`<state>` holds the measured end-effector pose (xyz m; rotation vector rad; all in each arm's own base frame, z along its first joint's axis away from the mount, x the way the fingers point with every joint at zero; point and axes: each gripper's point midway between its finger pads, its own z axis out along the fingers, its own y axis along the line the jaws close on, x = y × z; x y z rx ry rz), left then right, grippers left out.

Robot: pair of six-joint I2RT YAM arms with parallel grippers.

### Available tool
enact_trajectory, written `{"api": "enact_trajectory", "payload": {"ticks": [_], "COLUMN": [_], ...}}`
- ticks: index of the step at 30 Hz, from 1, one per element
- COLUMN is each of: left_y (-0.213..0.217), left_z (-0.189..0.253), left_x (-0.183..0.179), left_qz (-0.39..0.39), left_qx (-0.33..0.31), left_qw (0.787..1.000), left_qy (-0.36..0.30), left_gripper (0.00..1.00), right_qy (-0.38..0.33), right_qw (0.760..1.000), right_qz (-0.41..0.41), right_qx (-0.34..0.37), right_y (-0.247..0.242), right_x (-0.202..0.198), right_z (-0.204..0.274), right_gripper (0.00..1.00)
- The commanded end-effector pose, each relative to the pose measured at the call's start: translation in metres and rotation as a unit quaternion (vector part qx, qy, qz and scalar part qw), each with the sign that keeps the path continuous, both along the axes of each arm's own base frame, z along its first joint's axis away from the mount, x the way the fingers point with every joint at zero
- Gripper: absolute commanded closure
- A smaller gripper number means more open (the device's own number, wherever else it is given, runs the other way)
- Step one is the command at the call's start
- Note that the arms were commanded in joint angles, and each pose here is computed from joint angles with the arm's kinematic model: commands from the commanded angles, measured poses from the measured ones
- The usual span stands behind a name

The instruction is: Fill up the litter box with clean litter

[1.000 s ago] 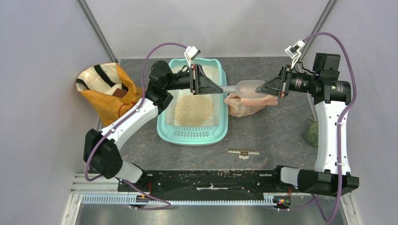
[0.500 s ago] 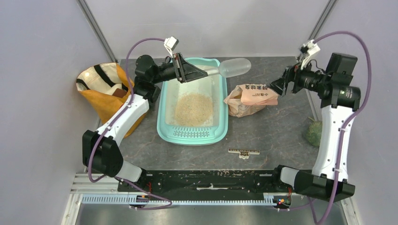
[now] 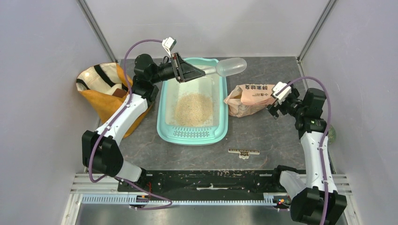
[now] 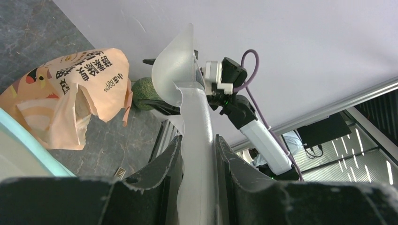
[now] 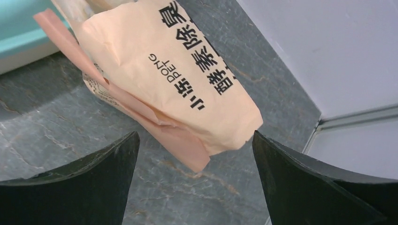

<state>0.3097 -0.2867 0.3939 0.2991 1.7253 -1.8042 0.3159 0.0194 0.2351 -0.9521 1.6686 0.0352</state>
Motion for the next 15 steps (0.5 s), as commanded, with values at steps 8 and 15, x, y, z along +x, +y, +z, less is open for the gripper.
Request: {"api": "enact_trajectory", "payload": {"ticks": [8, 15], "left_y": [0.006, 0.006], "left_z": [0.018, 0.017], "left_x": [-0.006, -0.006], "left_qz": [0.013, 0.012], "left_qx": [0.0, -0.001], "left_qw": [0.999, 0.999], "left_qy": [-0.042, -0.04], "left_gripper": [0.98, 0.98], "right_qy": [-0.107, -0.132], "right_qw": [0.986, 0.976], "right_qz": [0.071, 0.091], "right_qx": [-0.104, -0.147], "right_y": [0.014, 0.02], "right_x": [0.013, 0.016], "right_z": [-0.001, -0.023], "right_gripper": [0.03, 0.03]}}
